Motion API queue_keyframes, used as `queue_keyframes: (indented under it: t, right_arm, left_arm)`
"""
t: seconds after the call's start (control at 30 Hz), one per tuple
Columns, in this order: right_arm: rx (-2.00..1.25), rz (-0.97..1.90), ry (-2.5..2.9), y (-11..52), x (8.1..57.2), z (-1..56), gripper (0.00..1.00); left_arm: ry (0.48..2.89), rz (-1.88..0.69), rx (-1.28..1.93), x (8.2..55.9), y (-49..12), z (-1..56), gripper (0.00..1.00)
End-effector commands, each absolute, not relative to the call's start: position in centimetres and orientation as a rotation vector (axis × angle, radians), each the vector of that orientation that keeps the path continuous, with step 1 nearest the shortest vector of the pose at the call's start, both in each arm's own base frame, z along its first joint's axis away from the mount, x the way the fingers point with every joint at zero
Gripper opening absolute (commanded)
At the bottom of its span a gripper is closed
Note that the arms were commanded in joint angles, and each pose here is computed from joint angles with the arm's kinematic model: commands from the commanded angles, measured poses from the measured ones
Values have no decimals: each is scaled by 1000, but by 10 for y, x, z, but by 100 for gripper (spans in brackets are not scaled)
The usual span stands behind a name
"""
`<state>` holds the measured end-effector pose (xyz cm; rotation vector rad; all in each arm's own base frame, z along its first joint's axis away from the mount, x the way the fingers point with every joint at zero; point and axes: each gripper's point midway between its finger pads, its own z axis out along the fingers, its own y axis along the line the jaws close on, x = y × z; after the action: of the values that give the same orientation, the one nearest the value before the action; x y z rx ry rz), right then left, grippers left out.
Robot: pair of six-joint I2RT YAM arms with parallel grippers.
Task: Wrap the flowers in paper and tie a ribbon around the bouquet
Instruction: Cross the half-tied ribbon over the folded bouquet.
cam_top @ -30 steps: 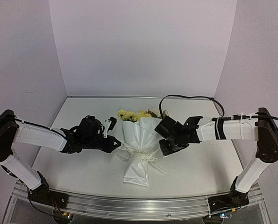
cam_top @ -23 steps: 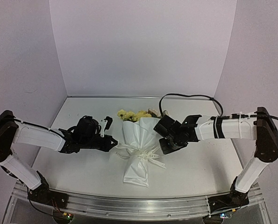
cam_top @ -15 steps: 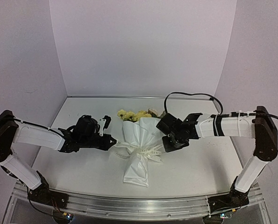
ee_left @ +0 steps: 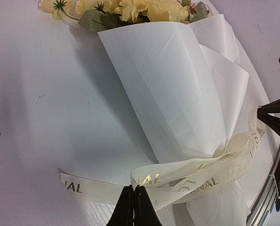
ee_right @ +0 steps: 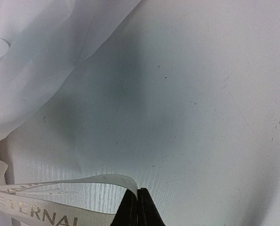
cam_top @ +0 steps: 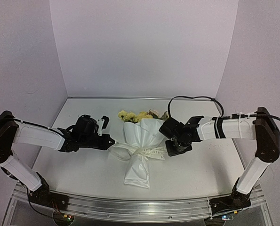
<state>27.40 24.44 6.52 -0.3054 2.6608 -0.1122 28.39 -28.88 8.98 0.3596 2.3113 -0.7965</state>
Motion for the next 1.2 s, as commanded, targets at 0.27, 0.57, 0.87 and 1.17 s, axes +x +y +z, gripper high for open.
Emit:
queue_keyframes:
  t: [0.27,0.57,0.87,1.17]
  right_arm:
    - [-259,-111,2658,243,313,81,0]
    - [-377,107,2728,285,327,76,0]
    - [-265,132,2797,267,330,62,7]
    - [-450,409,2763,290,309,88,36]
  left_arm:
    - [2273,-797,363,300,-294,111,0]
    - [2296,-779,383,312,-304,110,0]
    - [2340,-770,334,320,-295,104,0]
    - [2334,-840,397,318,-308,110,0]
